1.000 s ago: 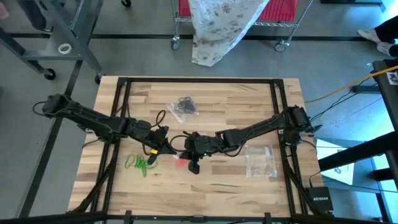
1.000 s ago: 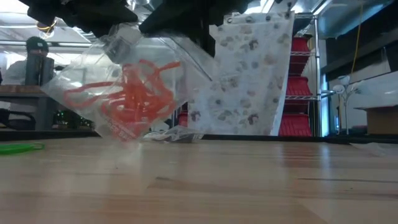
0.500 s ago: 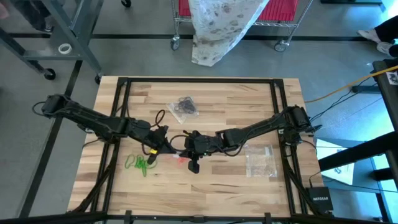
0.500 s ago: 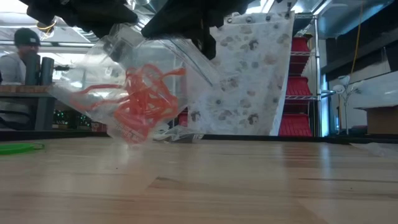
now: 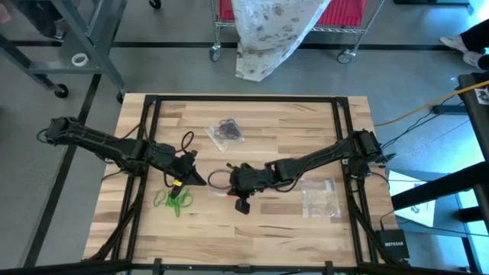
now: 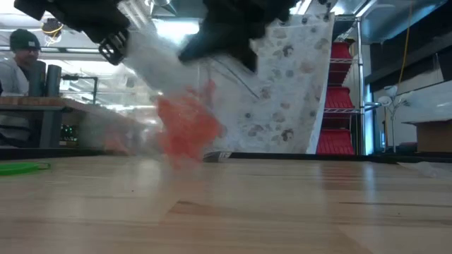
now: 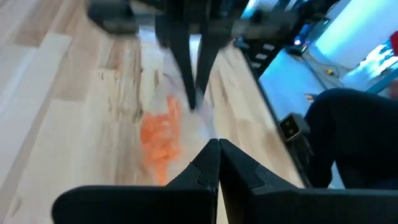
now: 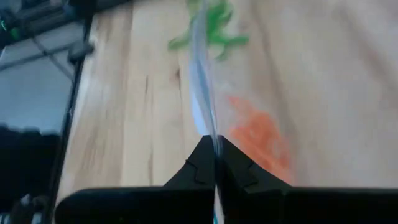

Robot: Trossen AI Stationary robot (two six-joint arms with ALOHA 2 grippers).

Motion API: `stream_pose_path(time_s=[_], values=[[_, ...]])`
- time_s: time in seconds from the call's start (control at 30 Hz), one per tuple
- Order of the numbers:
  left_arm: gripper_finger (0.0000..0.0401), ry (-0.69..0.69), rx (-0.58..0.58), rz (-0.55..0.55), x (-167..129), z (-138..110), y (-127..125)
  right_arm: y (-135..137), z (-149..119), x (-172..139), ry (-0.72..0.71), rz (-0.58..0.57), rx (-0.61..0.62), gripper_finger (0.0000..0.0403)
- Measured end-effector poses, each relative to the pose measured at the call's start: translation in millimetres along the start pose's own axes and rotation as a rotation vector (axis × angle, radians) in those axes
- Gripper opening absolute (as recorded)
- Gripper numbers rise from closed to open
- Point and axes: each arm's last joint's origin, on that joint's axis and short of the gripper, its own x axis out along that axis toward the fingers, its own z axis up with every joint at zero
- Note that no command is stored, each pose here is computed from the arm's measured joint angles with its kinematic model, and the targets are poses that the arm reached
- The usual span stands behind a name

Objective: Sort rubber bands
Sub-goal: Close the transparent zip bag

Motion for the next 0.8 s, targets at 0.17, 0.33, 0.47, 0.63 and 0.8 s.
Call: stream_pose_path(time_s=[0.17, 0.33, 0.47, 0.63, 0.8], values=[[0.0001, -0.022, -0.019, -0.006, -4, 2, -1, 0, -1, 0, 0.012, -0.001, 0.002, 0.0], [0.001, -0.024, -0.052, -0.004, -4, 2, -1, 0, 2, 1, -0.024, 0.002, 0.004, 0.0], [0.0046, -0.018, -0.08, 0.001, -2, 1, 0, 1, 3, 0, -0.028, 0.005, 0.004, 0.0], [0.0107, 0.028, -0.091, 0.04, 4, -5, 2, 1, 4, 0, -0.037, 0.007, 0.005, 0.0], [0.015, 0.004, -0.081, 0.01, 16, -4, -1, 1, 4, 0, -0.039, 0.006, 0.005, 0.0]])
